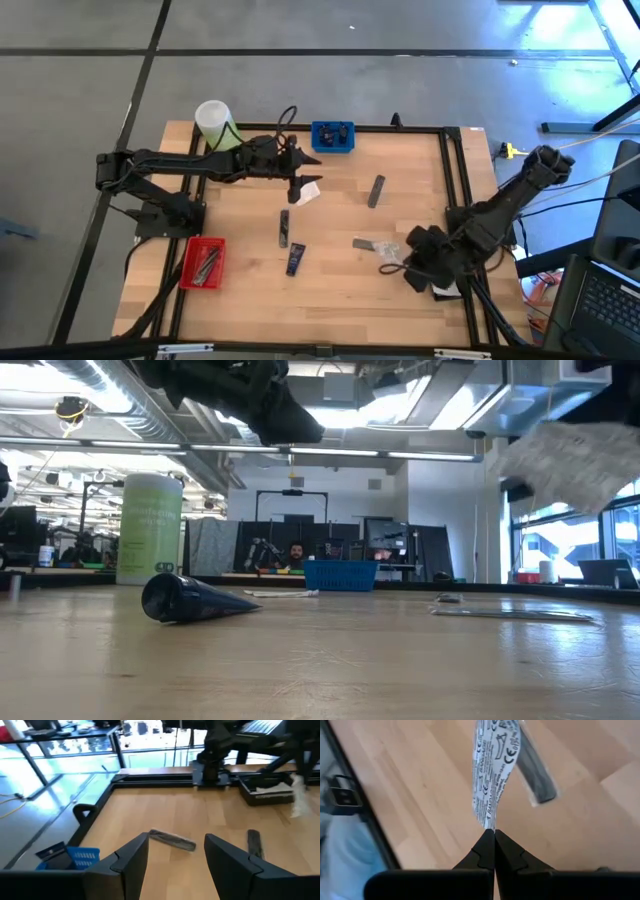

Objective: Pick & Place Travel size toiletries
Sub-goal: Put the white bandage pad into the black basket

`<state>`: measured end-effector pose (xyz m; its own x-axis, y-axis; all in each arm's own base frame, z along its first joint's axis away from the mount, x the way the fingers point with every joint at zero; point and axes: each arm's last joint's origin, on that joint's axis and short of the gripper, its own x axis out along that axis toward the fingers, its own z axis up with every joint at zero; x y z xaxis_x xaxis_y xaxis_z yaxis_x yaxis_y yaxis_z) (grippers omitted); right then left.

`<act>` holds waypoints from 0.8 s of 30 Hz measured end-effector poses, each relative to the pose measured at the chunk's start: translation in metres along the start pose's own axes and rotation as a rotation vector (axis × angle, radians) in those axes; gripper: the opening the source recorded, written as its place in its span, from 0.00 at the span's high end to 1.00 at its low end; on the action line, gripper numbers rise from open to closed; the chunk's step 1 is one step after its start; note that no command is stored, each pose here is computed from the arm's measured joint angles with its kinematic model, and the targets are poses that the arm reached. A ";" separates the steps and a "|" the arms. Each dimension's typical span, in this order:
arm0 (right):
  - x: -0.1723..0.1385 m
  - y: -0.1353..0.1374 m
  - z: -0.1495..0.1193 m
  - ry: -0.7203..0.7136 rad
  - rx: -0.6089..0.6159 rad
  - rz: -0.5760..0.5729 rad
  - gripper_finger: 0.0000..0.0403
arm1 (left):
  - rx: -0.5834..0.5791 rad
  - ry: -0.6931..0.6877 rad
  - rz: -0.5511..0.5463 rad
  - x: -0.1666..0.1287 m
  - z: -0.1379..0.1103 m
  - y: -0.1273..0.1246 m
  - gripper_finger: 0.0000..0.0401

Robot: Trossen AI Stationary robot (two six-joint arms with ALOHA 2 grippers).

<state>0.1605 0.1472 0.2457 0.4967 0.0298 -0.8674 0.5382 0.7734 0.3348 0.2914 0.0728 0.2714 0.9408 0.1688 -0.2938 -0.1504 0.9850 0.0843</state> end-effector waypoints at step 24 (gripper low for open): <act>-0.027 -0.010 -0.061 0.210 0.357 -0.075 1.00 | -0.019 0.004 -0.009 0.000 0.000 -0.001 0.52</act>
<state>0.1000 0.1776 0.2429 0.3176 0.1385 -0.9381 0.7882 0.5115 0.3424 0.2913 0.0723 0.2710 0.9410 0.1599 -0.2983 -0.1474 0.9870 0.0640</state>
